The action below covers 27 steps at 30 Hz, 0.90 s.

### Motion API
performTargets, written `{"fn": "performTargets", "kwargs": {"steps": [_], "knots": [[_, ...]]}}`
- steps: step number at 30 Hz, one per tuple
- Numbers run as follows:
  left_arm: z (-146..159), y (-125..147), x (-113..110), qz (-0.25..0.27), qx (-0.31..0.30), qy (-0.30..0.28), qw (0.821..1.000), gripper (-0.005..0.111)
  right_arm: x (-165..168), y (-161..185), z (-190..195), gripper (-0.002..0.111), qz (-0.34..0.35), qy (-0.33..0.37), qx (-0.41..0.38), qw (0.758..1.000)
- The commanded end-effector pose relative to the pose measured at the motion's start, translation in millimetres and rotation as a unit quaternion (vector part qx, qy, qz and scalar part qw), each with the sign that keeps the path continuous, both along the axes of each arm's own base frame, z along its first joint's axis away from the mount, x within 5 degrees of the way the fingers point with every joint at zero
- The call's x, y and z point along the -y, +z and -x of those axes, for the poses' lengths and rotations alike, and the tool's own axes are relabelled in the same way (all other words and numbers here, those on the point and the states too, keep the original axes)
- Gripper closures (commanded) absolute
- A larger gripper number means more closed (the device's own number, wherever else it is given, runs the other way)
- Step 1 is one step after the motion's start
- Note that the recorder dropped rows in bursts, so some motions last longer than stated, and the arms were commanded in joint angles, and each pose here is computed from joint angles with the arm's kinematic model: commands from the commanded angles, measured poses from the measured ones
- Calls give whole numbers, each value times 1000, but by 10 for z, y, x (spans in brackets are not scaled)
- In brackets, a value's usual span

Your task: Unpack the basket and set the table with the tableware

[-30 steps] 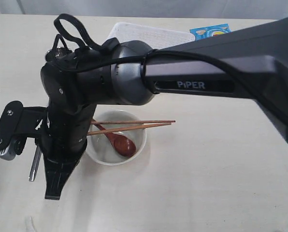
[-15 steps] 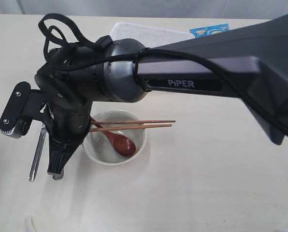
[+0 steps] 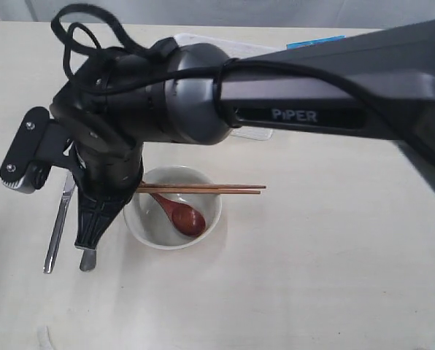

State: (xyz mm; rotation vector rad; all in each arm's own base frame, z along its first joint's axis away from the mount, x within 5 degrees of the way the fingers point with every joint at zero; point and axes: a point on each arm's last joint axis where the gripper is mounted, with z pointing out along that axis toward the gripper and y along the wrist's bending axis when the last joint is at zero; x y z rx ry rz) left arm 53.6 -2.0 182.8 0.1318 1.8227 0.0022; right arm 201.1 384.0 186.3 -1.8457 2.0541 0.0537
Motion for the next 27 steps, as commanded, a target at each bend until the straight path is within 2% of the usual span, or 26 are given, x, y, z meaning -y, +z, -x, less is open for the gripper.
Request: {"fn": "performTargets", "kwargs": {"steps": [1, 6, 9, 16, 19, 22, 24, 25, 27], "knots": [[1, -6, 3, 2, 0, -2, 1000, 107, 73, 432, 77, 109, -42, 15, -4, 999], [1, -6, 3, 2, 0, -2, 1000, 107, 218, 849, 137, 109, -70, 23, 17, 997], [1, -6, 3, 2, 0, -2, 1000, 107, 386, 1107, 48, 109, -94, 7, 39, 995], [1, -6, 3, 2, 0, -2, 1000, 107, 1007, 1464, -519, 109, -128, -97, 75, 984], [1, -6, 3, 2, 0, -2, 1000, 107, 1313, 1496, -812, 109, -137, -155, 78, 975], [1, -6, 3, 2, 0, -2, 1000, 107, 1520, 1473, -1006, 107, -143, -170, 72, 972], [1, -6, 3, 2, 0, -2, 1000, 107, 1615, 1422, -1121, 92, -154, -156, 56, 974], [1, -6, 3, 2, 0, -2, 1000, 107, 1628, 1376, -1184, 75, -167, -145, 48, 974], [1, -6, 3, 2, 0, -2, 1000, 107, 1580, 1236, -1313, 54, -181, -154, 48, 970]]}}
